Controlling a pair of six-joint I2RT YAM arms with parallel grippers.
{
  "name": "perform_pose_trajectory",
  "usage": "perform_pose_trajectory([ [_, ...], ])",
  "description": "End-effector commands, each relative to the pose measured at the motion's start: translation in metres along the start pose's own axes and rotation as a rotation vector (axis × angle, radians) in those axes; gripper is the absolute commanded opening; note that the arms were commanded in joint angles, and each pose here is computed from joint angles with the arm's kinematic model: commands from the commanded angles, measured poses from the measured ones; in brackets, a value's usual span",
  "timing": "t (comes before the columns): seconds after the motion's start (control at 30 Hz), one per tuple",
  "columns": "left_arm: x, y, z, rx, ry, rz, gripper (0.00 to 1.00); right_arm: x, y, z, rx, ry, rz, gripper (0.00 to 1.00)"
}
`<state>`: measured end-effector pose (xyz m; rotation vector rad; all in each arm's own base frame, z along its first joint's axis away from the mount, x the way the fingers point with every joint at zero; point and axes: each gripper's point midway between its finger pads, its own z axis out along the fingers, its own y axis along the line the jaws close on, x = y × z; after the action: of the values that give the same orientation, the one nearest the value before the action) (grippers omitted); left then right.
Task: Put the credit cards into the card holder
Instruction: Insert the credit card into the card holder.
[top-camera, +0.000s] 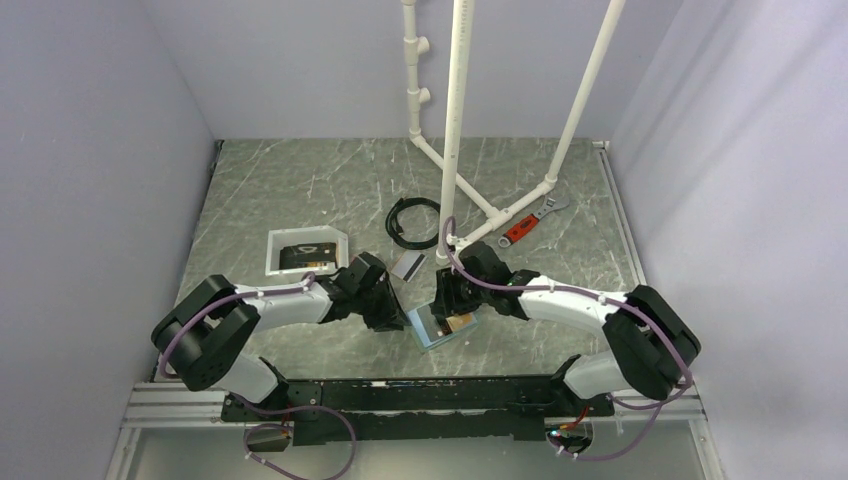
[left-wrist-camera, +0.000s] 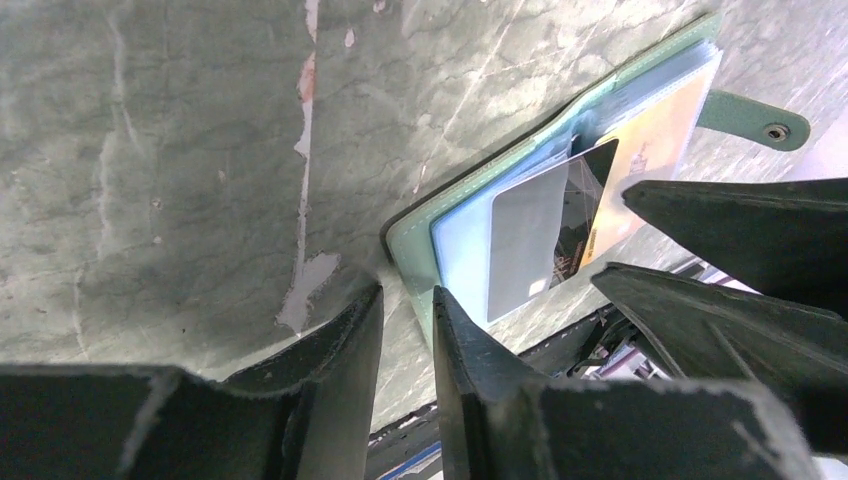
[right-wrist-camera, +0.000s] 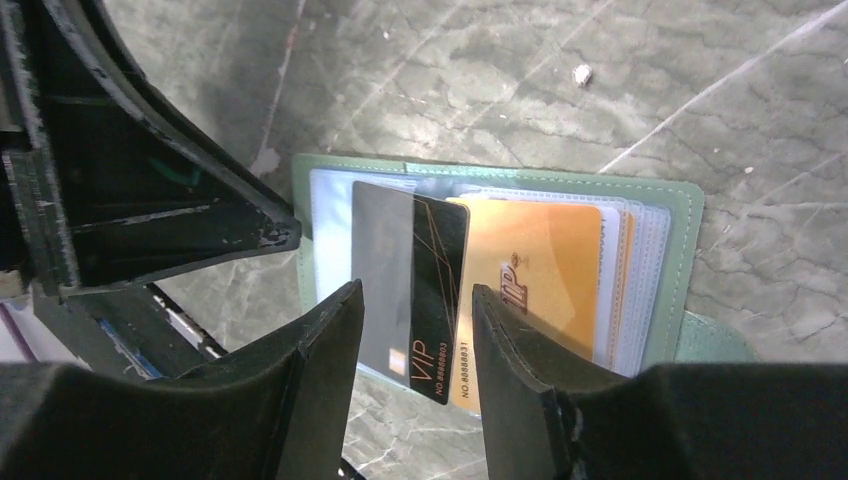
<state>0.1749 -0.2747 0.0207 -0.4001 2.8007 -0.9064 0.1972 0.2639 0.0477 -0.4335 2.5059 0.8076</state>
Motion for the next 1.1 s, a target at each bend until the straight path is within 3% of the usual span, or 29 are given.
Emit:
perform_pose_trajectory([
  [0.0, 0.007, 0.027, 0.009, -0.083, 0.019, -0.018, 0.31, -0.002, -0.002, 0.007, 0.013, -0.001, -0.002, 0.47],
  [0.13, 0.007, 0.029, 0.016, -0.090, 0.028, -0.014, 0.31, 0.012, 0.006, 0.018, -0.016, 0.022, -0.014, 0.47],
  [0.37, -0.002, 0.035, 0.015, -0.154, -0.004, 0.019, 0.31, 0.009, 0.060, 0.018, -0.287, 0.009, 0.025, 0.47],
  [0.57, -0.009, 0.035, -0.002, -0.173, -0.048, 0.070, 0.32, -0.002, 0.039, -0.002, -0.131, -0.044, -0.016, 0.50],
  [0.77, -0.003, 0.019, -0.013, -0.083, -0.035, 0.086, 0.38, 0.005, 0.015, -0.008, -0.008, -0.033, -0.029, 0.53],
  [0.9, 0.005, 0.008, -0.007, -0.001, 0.006, 0.038, 0.37, 0.010, 0.013, -0.002, -0.006, -0.016, -0.016, 0.54],
  [1.07, 0.008, 0.019, 0.007, -0.028, 0.017, -0.004, 0.35, 0.020, 0.012, 0.007, -0.023, 0.007, -0.012, 0.62],
])
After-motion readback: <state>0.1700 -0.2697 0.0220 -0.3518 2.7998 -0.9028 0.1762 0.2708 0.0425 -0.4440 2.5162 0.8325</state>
